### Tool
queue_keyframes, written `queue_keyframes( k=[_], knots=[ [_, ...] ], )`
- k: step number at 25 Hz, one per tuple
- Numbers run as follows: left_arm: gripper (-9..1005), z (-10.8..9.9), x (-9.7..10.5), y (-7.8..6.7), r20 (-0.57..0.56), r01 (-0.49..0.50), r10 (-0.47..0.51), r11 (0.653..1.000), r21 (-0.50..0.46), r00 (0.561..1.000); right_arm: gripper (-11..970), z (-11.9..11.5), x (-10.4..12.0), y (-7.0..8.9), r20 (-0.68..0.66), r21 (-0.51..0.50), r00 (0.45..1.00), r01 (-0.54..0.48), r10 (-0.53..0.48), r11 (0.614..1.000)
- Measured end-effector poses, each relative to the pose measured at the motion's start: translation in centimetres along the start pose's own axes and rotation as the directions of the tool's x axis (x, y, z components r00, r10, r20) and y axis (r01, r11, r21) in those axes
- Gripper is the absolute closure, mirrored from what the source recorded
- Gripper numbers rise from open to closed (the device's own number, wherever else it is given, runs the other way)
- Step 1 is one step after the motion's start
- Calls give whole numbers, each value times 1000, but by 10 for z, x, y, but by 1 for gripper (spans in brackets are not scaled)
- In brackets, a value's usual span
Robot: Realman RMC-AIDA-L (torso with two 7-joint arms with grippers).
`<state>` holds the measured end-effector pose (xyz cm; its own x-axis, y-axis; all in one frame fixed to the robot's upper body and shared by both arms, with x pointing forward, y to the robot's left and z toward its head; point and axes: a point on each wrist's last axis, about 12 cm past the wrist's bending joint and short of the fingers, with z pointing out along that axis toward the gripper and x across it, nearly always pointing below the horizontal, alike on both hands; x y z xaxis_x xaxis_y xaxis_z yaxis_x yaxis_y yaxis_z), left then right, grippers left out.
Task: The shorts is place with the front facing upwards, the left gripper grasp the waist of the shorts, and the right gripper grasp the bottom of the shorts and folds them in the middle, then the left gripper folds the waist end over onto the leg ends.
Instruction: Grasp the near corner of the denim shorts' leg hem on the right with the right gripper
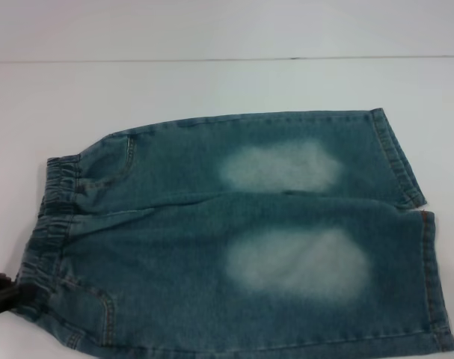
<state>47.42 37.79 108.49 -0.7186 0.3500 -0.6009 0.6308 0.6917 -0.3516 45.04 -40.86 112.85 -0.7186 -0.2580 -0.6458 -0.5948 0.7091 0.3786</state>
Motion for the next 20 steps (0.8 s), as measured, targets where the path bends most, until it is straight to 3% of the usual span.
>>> queue_keyframes(
  k=[9,20],
  knots=[
    [947,2,0,1,-3,0,0,1000,-11,1000,73,22,-13,0,-289,-13,955,-75,68,997],
    [946,2,0,1,0,-2,2,1000,-13,1000,114,57,-19,9,-364,-129,929,-117,62,985]
  ],
)
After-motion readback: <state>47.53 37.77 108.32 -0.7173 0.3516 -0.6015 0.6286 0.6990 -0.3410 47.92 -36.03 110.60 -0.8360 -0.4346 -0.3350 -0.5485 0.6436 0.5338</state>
